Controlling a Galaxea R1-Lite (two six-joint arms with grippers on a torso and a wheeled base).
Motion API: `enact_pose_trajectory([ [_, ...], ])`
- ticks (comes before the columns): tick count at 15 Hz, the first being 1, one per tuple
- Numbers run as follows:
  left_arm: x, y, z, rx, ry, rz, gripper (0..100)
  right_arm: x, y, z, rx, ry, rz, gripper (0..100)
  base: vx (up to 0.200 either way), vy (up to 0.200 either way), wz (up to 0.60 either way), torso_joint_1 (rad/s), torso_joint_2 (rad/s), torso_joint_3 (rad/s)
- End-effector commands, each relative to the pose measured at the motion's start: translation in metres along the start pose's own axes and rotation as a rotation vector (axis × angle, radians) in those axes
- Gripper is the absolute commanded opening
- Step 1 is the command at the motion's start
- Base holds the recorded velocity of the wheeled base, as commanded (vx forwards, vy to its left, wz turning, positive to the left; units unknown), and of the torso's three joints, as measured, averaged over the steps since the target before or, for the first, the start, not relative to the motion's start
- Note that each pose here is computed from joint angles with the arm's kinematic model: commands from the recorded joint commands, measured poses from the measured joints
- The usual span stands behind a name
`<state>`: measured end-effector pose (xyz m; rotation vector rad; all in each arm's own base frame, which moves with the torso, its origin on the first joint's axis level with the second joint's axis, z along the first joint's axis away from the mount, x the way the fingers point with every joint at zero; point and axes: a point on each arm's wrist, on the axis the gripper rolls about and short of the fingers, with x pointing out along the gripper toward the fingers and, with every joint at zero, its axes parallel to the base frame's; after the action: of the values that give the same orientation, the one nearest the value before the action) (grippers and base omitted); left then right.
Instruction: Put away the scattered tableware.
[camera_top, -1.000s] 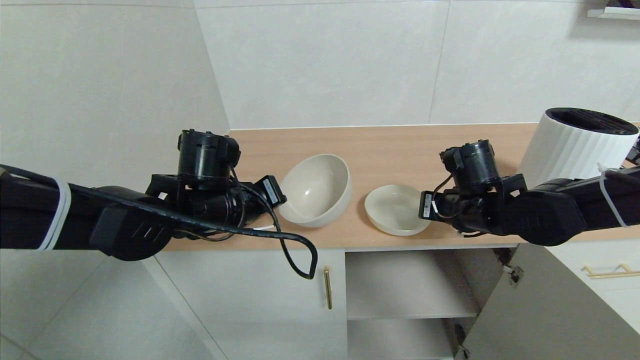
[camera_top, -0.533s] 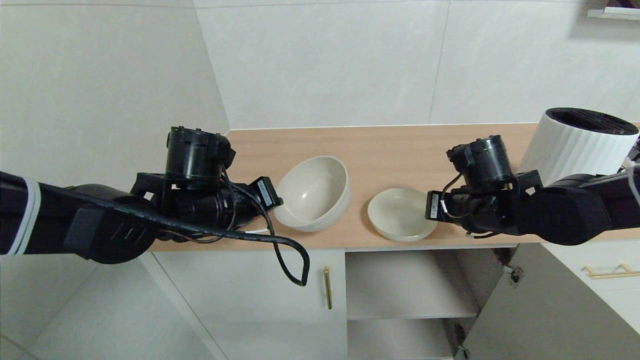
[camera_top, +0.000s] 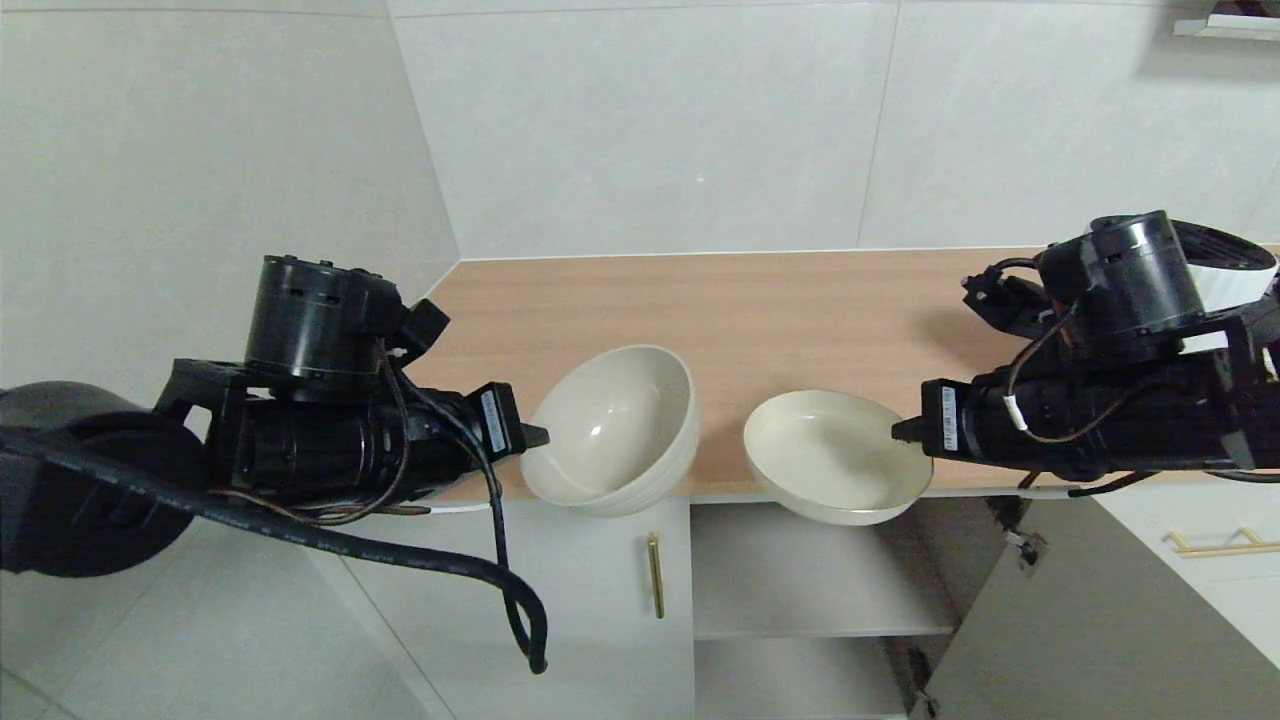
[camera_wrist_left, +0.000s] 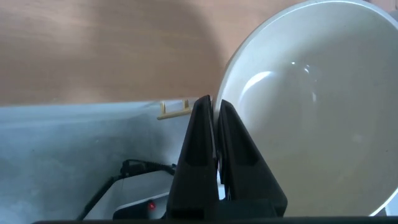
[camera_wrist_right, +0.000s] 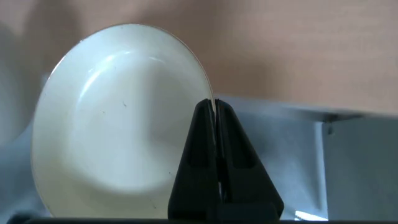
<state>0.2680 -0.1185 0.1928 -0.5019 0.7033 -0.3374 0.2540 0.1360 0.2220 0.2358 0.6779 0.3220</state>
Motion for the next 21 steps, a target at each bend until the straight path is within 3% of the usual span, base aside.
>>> enact_pose_trajectory([
  [1,-0.007,-0.002,-0.002,0.009,-0.004,-0.01,0,-0.019,-0.001,-0.002,-0.007,-0.02,0.027,0,0.0,0.0,0.0,0.0,0.0,0.0],
  [3,-0.008,-0.003,-0.002,0.01,-0.004,-0.012,0,-0.017,-0.009,-0.01,-0.087,0.008,0.006,0,0.0,0.0,0.0,0.0,0.0,0.0],
  [8,-0.007,-0.004,-0.005,0.015,0.015,-0.009,0,-0.015,-0.011,-0.012,-0.097,0.021,0.002,0,-0.12,0.0,0.0,0.004,0.0,0.0],
  [12,-0.006,-0.004,-0.009,0.056,0.029,-0.01,0,-0.013,-0.011,-0.013,-0.098,0.026,-0.002,0,0.0,0.0,0.0,0.0,0.0,0.0],
  [21,-0.005,-0.004,-0.011,0.058,0.037,-0.008,0,-0.003,-0.012,-0.016,-0.1,0.053,-0.012,0,0.0,0.0,0.0,0.0,0.0,0.0],
])
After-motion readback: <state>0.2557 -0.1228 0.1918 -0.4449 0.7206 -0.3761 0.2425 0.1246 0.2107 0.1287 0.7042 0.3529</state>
